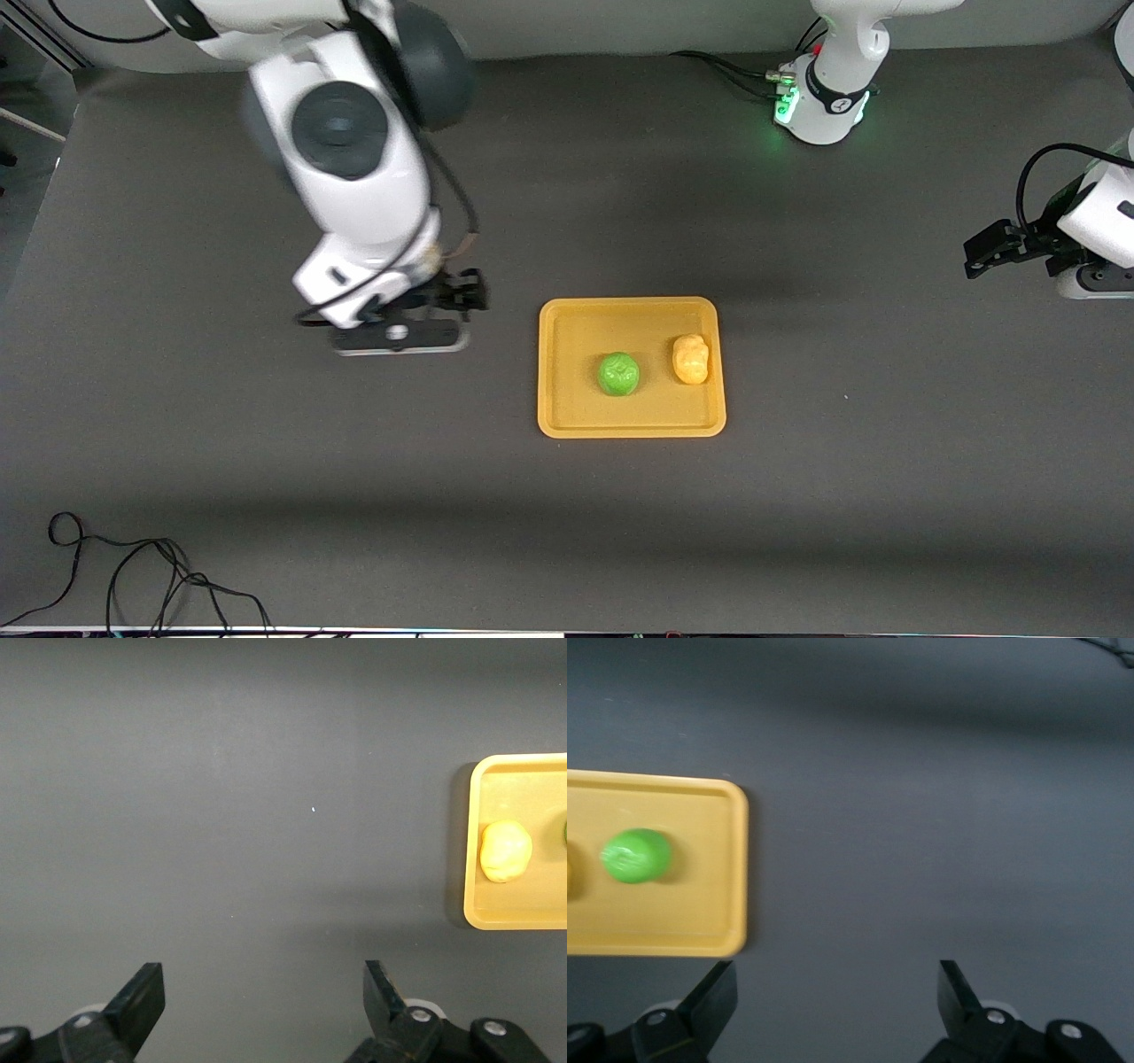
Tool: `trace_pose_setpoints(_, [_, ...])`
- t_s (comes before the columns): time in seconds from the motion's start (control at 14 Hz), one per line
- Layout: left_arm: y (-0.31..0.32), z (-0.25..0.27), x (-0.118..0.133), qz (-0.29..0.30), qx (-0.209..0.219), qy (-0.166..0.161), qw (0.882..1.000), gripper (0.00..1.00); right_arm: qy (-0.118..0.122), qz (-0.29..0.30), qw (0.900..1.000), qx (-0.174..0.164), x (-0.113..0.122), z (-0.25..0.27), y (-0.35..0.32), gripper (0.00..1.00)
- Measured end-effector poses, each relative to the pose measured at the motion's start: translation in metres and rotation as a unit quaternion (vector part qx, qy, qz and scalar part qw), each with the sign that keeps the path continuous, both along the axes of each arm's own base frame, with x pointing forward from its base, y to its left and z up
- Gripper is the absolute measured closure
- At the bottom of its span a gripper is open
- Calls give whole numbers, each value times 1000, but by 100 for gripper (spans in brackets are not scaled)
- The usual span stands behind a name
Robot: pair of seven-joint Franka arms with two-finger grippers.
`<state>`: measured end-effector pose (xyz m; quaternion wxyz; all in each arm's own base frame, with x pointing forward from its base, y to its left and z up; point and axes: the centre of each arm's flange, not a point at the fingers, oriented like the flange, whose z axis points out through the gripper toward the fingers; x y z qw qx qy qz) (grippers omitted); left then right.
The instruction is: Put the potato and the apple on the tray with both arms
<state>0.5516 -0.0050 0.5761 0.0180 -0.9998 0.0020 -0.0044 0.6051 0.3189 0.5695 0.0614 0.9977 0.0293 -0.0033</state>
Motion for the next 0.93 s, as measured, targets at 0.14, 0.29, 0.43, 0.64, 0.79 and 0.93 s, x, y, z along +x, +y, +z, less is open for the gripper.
trace_pose_setpoints(0.14, [0,0,0,0,0,0,1000,0,9,12,1000,2,-1,20,-59,0])
trace_pose_setpoints(0.29, [1,0,0,0,0,0,1000,0,11,13,1000,9,-6,36,-120,0])
trace_pose_setpoints(0.43, [1,0,0,1,0,0,1000,0,10,11,1000,15,-14,45,-171,0])
trace_pose_setpoints(0.64, [1,0,0,1,0,0,1000,0,10,10,1000,27,-25,42,-241,0])
trace_pose_setpoints(0.79, [1,0,0,1,0,0,1000,0,12,2,999,30,-30,39,-278,0])
trace_pose_setpoints(0.93, [1,0,0,1,0,0,1000,0,13,-10,999,30,-31,38,-303,0])
